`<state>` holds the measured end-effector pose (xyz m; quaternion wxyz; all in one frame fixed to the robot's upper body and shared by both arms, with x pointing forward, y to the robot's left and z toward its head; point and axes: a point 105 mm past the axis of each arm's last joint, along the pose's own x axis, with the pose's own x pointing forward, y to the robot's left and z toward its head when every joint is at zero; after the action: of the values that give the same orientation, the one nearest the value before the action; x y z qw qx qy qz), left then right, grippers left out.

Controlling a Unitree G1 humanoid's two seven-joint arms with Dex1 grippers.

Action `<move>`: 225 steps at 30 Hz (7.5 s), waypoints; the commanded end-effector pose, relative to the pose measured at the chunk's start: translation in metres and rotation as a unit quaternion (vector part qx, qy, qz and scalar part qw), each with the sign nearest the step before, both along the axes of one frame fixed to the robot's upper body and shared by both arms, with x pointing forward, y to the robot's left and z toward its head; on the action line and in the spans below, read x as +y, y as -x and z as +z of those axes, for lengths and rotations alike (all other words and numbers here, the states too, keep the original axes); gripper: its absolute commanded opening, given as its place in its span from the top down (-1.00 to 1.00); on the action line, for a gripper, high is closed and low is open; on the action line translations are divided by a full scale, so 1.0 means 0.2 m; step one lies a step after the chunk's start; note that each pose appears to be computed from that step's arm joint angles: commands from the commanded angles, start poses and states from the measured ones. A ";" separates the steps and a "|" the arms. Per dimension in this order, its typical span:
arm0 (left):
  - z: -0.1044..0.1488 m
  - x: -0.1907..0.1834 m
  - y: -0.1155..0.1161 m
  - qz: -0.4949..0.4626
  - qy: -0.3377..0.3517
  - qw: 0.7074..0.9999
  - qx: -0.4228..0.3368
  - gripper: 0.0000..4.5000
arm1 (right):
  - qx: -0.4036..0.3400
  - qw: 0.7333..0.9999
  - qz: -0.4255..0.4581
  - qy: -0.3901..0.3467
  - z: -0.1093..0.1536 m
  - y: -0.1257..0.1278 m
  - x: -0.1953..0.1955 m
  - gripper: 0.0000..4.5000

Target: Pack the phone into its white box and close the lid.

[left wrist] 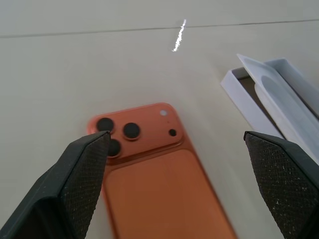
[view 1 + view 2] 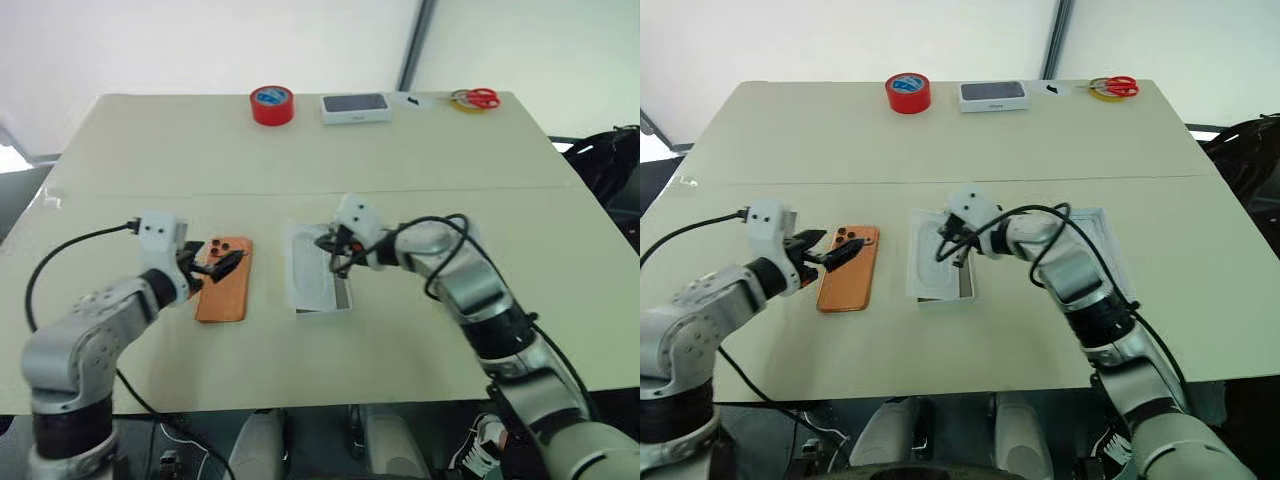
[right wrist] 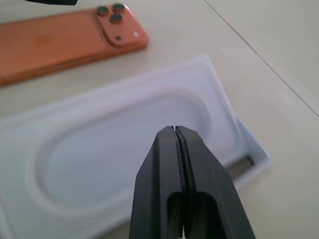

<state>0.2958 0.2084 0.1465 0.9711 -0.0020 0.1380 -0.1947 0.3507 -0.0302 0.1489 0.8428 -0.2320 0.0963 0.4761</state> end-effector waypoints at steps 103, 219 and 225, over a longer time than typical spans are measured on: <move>-0.21 -0.24 0.07 -0.020 0.120 0.973 0.197 -1.00 | -0.046 0.978 0.130 0.158 -0.22 0.12 0.46 0.99; -0.03 -0.76 -0.07 -0.092 0.357 0.900 0.231 -0.99 | 0.000 0.999 -0.025 -0.043 0.08 0.13 -0.58 1.00; 0.12 -0.57 -0.08 -0.090 0.326 0.927 0.163 -0.99 | -0.001 0.999 -0.023 -0.034 0.06 0.12 -0.57 1.00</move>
<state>0.3137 0.0924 0.1467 0.8567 -0.3373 0.2636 -0.2877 0.3252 -0.1448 0.1543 0.8618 -0.1854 0.0988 0.4617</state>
